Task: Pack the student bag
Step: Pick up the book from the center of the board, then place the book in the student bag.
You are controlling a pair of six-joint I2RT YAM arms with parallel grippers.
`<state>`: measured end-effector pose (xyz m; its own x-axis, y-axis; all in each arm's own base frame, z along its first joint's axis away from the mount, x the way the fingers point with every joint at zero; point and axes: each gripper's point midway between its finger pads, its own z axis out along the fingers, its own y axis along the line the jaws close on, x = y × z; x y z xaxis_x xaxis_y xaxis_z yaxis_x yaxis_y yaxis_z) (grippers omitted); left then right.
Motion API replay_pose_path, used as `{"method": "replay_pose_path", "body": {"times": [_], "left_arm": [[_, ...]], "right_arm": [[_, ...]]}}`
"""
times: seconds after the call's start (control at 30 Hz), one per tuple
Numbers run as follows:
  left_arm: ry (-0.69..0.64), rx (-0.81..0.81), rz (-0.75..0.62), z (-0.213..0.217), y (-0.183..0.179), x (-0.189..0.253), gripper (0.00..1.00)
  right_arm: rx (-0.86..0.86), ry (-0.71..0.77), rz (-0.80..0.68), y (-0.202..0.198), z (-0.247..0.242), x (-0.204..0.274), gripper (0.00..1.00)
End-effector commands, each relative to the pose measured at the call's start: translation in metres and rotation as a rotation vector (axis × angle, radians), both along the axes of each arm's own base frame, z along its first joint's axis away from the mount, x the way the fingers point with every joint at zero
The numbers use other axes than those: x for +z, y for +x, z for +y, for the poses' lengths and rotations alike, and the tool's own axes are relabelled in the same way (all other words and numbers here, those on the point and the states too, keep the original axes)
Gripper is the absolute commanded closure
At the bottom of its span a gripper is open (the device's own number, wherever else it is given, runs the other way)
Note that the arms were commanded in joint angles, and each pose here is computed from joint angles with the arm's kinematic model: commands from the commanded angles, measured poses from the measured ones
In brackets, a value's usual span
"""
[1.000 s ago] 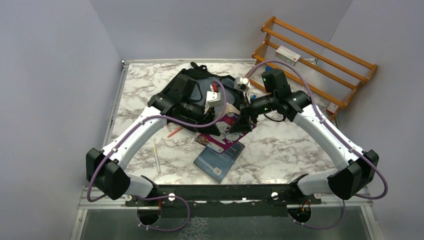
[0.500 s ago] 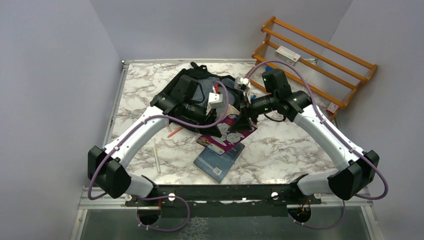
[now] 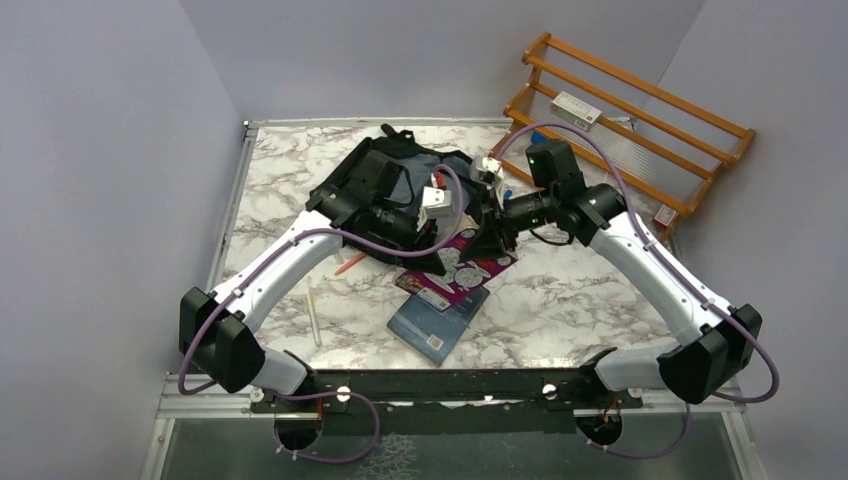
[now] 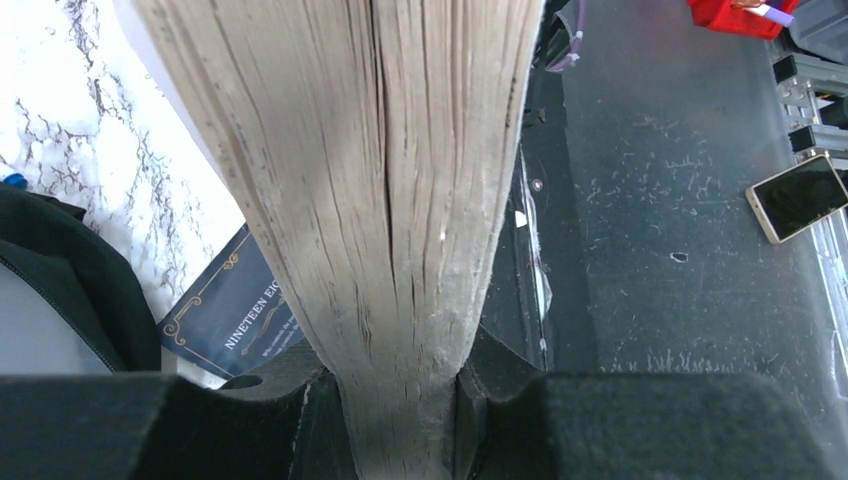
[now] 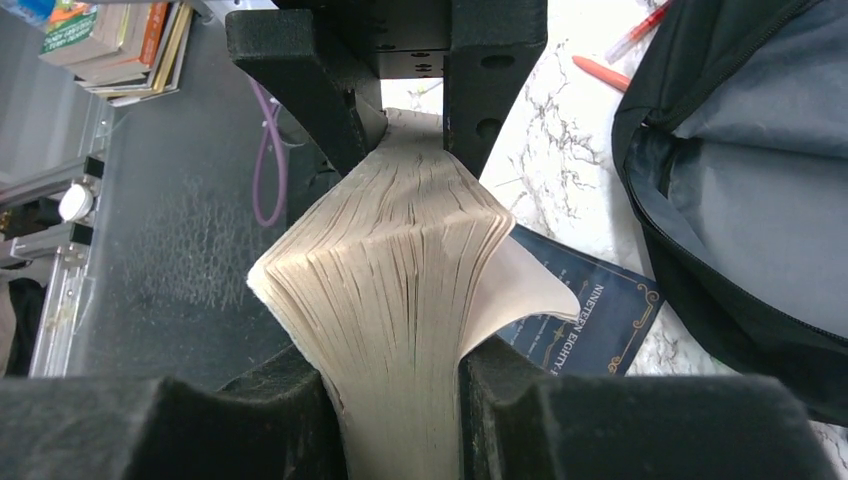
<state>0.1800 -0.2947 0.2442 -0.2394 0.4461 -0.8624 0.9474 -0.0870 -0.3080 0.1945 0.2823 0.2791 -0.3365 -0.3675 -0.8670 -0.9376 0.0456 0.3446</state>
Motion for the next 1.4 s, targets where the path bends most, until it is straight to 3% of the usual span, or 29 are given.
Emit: {"method": "replay_pose_path", "body": {"times": [0.0,0.1,0.33,0.37,0.4,0.5,0.63,0.73,0.9,0.97,1.13,1.37], "left_arm": [[-0.017,0.033,-0.072,-0.006,0.014,0.019,0.79],[0.008,0.101,-0.104,-0.005,0.026,0.019,0.50],[0.051,0.395,-0.230,0.006,0.075,0.027,0.17],[0.048,0.451,-0.253,0.010,0.084,0.030,0.04],[0.029,0.514,-0.285,0.012,0.094,0.037,0.02],[0.015,0.724,-0.331,0.030,0.123,0.047,0.01],[-0.015,0.885,-0.333,0.047,0.143,0.055,0.01],[-0.023,0.939,-0.323,0.053,0.149,0.057,0.01],[-0.016,0.990,-0.318,0.059,0.155,0.057,0.01],[-0.011,1.028,-0.309,0.063,0.159,0.055,0.01],[0.022,1.111,-0.297,0.074,0.175,0.051,0.01],[0.088,1.188,-0.280,0.103,0.214,0.037,0.01]], "right_arm": [[-0.023,0.025,-0.036,-0.011,-0.006,0.013,0.99],[-0.138,0.019,-0.073,-0.002,-0.012,0.017,0.99],[-0.589,-0.009,-0.137,0.045,-0.045,0.026,1.00],[-0.673,0.000,-0.131,0.053,-0.052,0.029,0.99],[-0.767,0.016,-0.114,0.062,-0.058,0.030,0.99],[-1.051,0.082,-0.029,0.083,-0.082,0.034,0.99],[-1.529,0.226,0.263,0.103,-0.126,0.029,0.99],[-1.710,0.341,0.482,0.111,-0.133,0.025,0.99],[-1.931,0.385,0.739,0.121,-0.139,0.019,0.99],[-1.984,0.408,0.816,0.126,-0.137,0.020,0.99],[-1.922,0.551,0.905,0.143,-0.119,0.041,0.99],[-1.928,0.579,0.887,0.153,-0.117,0.052,0.99]]}}
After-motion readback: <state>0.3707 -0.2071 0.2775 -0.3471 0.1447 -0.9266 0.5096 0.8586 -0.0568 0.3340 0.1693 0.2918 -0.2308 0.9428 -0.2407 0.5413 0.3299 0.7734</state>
